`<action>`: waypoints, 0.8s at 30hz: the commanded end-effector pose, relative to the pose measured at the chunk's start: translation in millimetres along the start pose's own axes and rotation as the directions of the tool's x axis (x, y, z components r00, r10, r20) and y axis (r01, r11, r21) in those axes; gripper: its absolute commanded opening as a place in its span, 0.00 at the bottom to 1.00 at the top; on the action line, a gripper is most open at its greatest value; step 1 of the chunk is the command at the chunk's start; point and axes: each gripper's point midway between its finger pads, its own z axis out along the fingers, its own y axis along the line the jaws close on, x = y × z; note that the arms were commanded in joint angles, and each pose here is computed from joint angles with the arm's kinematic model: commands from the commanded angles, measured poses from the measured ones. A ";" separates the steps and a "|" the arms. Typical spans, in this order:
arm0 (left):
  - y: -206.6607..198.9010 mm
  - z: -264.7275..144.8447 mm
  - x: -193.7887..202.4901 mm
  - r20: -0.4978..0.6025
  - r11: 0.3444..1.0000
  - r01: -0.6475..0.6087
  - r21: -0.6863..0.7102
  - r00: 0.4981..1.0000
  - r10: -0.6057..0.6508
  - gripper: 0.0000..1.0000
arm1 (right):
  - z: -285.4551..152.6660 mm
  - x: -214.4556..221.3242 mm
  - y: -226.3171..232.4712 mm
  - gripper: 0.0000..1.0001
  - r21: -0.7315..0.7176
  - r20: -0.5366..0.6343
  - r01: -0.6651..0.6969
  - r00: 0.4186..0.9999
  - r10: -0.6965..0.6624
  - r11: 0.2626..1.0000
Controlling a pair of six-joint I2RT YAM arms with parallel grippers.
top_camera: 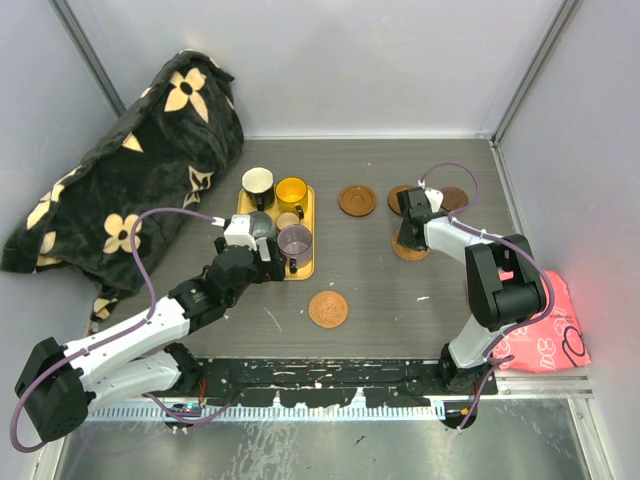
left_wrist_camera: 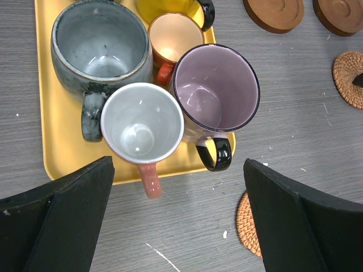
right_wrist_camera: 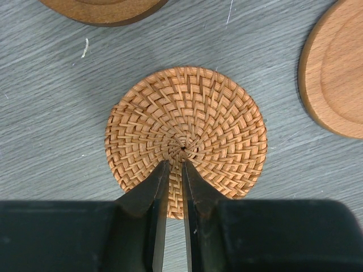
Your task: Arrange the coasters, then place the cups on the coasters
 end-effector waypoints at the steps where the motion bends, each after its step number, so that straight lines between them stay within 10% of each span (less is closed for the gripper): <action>1: -8.0 -0.2 -20.8 0.065 1.000 0.023 0.019 0.998 -0.025 0.98 | 4.0 4.6 -6.7 0.21 0.021 -0.026 0.018 0.999 -0.018 1.000; 24: -8.2 -0.4 -20.5 0.064 0.999 0.026 0.022 0.998 -0.028 0.98 | -72.5 -54.8 14.6 0.22 -0.136 0.129 -0.012 0.991 0.030 0.991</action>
